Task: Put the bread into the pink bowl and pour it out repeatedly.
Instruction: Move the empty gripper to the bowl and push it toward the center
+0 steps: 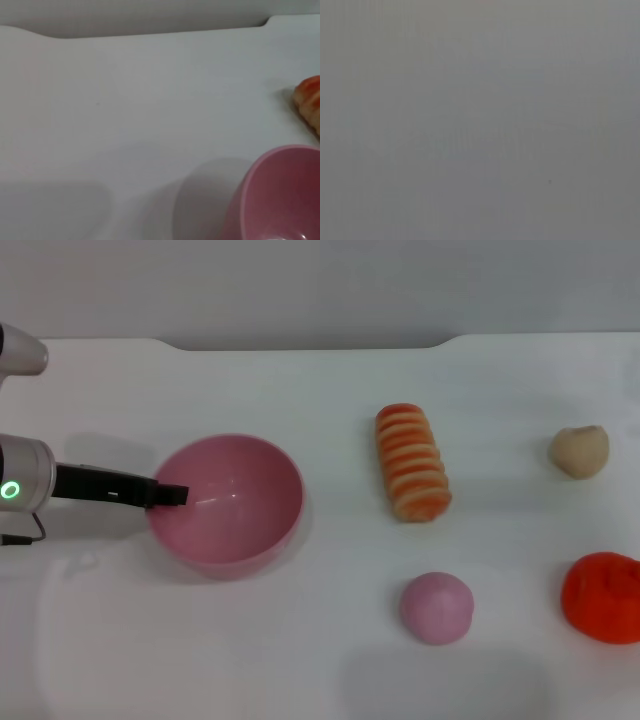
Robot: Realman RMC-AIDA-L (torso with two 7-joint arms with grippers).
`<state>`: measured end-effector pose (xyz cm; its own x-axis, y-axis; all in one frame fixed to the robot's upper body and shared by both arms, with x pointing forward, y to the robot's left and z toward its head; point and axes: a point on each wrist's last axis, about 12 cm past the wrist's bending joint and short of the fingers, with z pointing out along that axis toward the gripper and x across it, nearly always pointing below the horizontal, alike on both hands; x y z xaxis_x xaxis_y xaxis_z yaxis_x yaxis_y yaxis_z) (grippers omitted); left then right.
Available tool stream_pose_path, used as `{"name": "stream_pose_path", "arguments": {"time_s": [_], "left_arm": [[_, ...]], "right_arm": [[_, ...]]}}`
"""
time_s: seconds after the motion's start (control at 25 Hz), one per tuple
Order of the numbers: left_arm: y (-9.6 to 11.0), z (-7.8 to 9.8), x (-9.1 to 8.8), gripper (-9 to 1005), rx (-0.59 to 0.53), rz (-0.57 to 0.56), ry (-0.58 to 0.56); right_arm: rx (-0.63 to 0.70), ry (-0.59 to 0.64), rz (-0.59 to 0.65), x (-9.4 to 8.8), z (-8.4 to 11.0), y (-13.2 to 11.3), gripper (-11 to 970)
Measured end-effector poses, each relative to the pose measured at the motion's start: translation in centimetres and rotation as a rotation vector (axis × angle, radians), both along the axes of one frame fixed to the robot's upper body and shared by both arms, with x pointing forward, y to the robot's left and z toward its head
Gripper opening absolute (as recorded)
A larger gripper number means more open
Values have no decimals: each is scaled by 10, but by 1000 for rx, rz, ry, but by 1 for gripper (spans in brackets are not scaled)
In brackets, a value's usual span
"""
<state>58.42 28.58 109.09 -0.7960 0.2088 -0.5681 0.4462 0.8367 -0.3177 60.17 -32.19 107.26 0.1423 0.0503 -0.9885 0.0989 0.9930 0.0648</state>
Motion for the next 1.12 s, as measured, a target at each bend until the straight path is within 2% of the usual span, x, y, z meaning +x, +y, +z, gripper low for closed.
{"name": "stream_pose_path", "arguments": {"time_s": [0.04,0.48,0.8,0.96,1.12], "left_arm": [[1,0,0,535,1,5,-4],[-2,2,3,89,8,-4,-16],[-1,4,4,66,2,4,-21],[-3,7,7,56,5,0,-39],[-4,9,10,54,11,-1,-56]], "right_arm": [[1,1,-1,0,0,0,567],[3,7,-6,-2,-2,-1,573],[19,23,-7,1,-2,-1,577],[61,99,20,15,-2,4,579],[68,157,128,33,8,19,581]]}}
